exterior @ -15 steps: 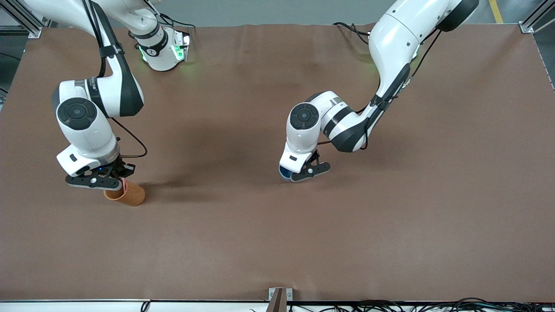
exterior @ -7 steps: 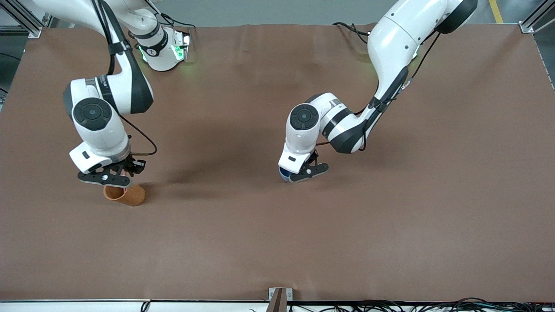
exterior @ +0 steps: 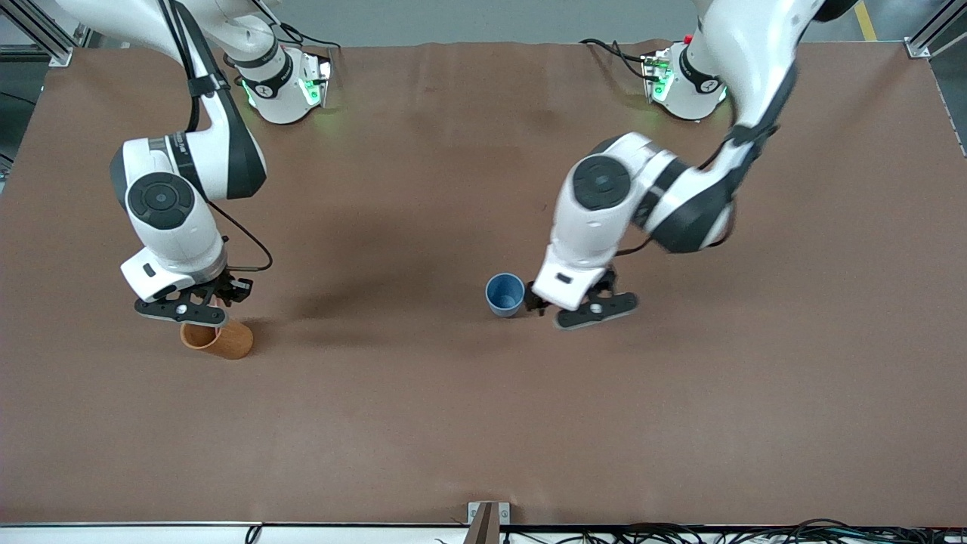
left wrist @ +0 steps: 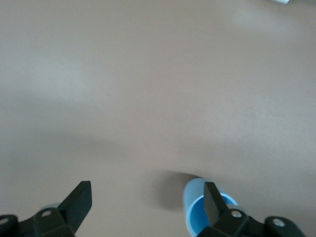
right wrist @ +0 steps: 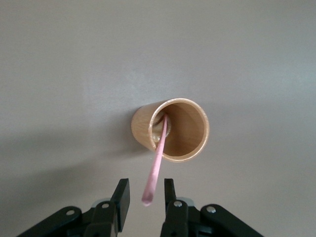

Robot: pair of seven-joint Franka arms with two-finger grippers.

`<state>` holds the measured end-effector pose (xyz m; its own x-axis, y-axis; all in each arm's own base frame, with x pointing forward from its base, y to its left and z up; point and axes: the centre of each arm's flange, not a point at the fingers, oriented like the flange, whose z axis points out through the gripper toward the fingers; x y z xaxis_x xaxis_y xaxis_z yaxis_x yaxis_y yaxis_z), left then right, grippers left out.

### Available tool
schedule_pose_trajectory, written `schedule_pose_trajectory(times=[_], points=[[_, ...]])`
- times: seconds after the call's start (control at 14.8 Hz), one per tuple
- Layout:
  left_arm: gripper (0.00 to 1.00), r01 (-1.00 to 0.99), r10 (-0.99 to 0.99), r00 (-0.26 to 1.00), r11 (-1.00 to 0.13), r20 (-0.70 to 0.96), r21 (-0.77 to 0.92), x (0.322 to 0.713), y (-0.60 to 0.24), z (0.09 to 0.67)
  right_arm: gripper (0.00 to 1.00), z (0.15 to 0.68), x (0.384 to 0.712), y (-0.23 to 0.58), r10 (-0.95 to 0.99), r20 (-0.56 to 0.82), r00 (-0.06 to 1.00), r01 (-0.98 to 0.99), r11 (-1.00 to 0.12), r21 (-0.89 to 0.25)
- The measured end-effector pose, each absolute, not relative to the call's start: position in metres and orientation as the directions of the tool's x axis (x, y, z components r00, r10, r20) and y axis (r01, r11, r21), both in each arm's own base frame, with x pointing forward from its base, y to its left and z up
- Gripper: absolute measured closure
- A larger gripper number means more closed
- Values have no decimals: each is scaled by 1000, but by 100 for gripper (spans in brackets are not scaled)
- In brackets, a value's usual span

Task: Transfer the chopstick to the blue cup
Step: 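Release the cup and retract the left gripper while the right gripper lifts the chopstick, then carry the pink chopstick over the blue cup with the right gripper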

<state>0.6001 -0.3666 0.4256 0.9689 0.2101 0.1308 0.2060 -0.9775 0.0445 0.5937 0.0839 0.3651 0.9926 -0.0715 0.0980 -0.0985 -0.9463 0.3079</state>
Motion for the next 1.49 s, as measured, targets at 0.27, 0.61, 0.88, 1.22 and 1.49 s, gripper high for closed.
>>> schedule_pose_trajectory(times=[0.27, 0.61, 0.88, 1.22, 1.49], points=[[0, 75, 77, 993, -997, 90, 31, 614, -276, 495, 85, 365, 594, 81, -75, 97, 992, -102, -945, 310], [0, -97, -97, 994, -995, 46, 15, 615, -163, 553, 90, 367, 596, 79, -75, 101, 992, -103, -945, 311], [0, -183, -183, 982, -983, 42, -3, 588, -118, 607, 91, 401, 608, 68, -63, 78, 995, -86, -936, 341], [0, -189, -189, 980, -982, 64, -10, 555, -106, 654, 91, 492, 614, 63, -85, -11, 996, -75, -930, 360], [0, -184, -183, 982, -982, 49, 28, 554, -106, 652, 91, 561, 608, 85, -111, -40, 993, -100, -973, 209]])
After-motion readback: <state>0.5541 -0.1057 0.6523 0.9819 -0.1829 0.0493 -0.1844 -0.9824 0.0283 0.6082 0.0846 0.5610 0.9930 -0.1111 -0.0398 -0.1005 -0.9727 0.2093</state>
